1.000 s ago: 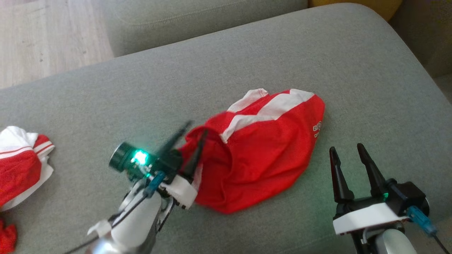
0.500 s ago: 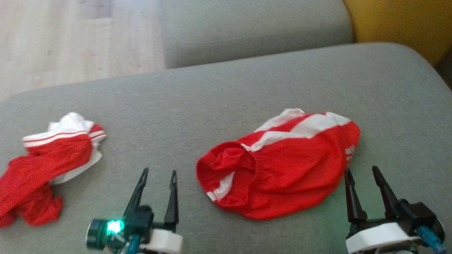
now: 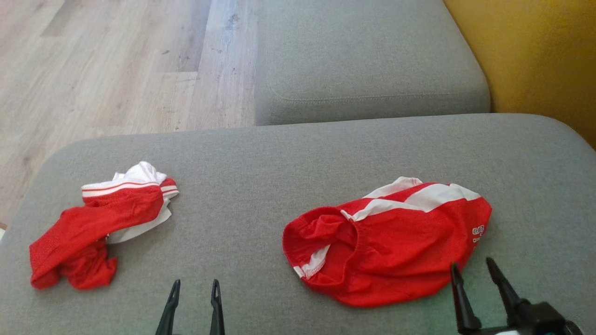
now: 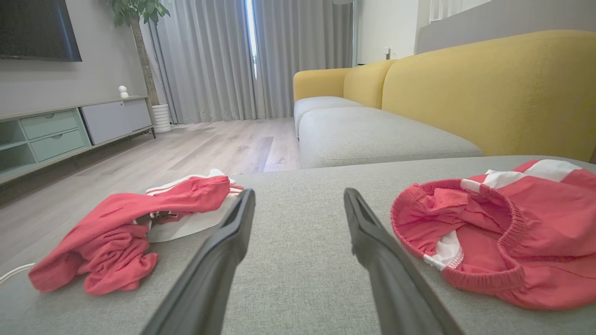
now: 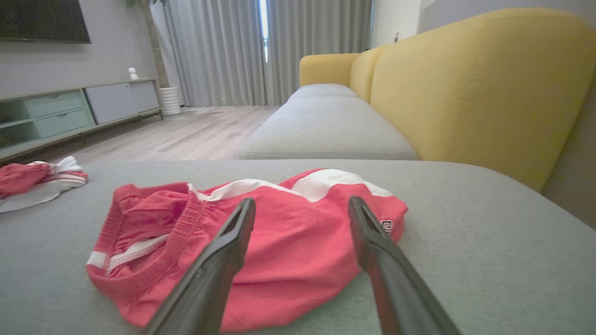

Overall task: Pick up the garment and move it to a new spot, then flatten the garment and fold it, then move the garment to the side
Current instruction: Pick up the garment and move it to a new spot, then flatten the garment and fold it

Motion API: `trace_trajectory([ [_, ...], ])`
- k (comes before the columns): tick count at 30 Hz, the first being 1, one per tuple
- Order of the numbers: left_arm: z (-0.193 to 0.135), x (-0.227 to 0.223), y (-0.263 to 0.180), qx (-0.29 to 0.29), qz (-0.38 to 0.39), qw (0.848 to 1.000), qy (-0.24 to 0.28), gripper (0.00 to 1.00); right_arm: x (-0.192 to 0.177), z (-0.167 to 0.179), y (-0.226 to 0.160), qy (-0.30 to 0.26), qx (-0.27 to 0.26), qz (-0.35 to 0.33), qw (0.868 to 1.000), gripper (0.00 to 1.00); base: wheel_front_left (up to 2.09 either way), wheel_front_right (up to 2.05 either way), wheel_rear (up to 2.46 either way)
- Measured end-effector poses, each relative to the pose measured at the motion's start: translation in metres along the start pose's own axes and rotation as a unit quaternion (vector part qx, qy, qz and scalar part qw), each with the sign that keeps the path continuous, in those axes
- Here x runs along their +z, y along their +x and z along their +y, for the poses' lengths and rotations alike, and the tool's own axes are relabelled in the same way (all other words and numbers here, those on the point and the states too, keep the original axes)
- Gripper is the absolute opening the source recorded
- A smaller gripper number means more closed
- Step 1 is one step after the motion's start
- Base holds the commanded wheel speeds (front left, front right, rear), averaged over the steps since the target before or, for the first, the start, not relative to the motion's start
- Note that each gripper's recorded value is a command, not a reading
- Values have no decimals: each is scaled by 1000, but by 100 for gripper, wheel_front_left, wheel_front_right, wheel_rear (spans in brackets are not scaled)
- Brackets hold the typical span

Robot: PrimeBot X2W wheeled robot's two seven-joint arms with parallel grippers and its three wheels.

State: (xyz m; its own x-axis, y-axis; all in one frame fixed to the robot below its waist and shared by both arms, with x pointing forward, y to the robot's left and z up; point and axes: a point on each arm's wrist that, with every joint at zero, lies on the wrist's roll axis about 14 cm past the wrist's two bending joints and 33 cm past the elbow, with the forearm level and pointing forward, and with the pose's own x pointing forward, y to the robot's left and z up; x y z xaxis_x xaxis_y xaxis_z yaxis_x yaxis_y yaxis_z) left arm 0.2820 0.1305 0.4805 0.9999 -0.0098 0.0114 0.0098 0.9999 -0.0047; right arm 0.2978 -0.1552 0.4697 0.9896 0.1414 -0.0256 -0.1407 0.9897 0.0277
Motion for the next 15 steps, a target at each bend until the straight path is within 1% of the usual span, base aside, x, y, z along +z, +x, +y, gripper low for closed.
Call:
trace_trajectory([
  [2,2,2,0,0,-5,1000,10,100,0,4,0,5,5,-1,1000,100,0,0,0],
  [5,4,4,0,3,-10,1000,17,100,-1,11,-1,-1,15,1,1000,100,0,0,0],
  [15,6,4,0,5,-10,1000,17,100,-1,21,1,-5,33,2,999,100,0,0,0],
])
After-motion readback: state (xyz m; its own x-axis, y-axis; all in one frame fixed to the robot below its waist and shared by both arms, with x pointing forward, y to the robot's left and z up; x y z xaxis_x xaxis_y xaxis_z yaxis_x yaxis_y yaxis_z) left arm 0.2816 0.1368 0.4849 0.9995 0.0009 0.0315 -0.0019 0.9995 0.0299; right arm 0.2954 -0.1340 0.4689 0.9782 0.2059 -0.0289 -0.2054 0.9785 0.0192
